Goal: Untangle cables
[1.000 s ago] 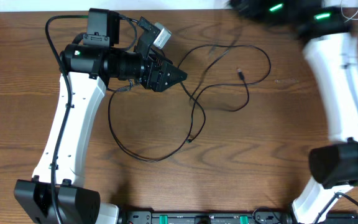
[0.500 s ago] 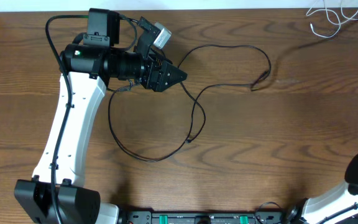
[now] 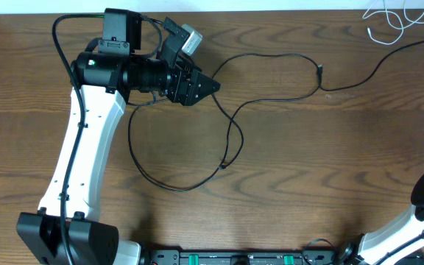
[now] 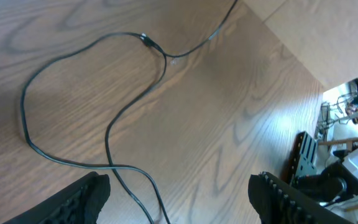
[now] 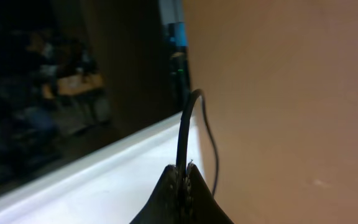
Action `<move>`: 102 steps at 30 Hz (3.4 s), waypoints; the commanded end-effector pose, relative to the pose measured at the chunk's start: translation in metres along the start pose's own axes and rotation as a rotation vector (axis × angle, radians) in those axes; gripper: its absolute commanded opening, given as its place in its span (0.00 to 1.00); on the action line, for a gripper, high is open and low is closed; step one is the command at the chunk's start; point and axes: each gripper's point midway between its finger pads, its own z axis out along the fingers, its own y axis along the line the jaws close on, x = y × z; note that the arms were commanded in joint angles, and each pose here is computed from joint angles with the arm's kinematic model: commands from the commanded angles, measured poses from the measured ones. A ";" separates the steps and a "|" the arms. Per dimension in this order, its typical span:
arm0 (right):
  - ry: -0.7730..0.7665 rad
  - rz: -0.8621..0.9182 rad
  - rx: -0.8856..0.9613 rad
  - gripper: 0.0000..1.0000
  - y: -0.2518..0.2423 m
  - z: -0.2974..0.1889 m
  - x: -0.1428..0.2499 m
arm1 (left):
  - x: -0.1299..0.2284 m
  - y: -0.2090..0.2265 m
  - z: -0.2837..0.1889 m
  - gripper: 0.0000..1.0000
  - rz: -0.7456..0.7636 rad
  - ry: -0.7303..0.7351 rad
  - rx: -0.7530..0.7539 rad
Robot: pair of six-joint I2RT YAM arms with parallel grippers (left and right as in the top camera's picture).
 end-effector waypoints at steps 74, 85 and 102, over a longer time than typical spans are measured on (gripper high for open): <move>1.469 -0.365 -0.650 0.42 0.242 -0.240 0.595 | 0.015 0.059 -0.016 0.76 -0.266 0.061 -0.377; 1.436 -0.352 -0.789 0.01 0.260 -0.248 0.563 | 0.016 0.059 -0.016 0.76 -0.268 0.063 -0.377; 0.715 -0.250 -0.204 0.01 0.095 -0.064 0.307 | 0.012 0.060 -0.016 0.76 -0.258 0.051 -0.379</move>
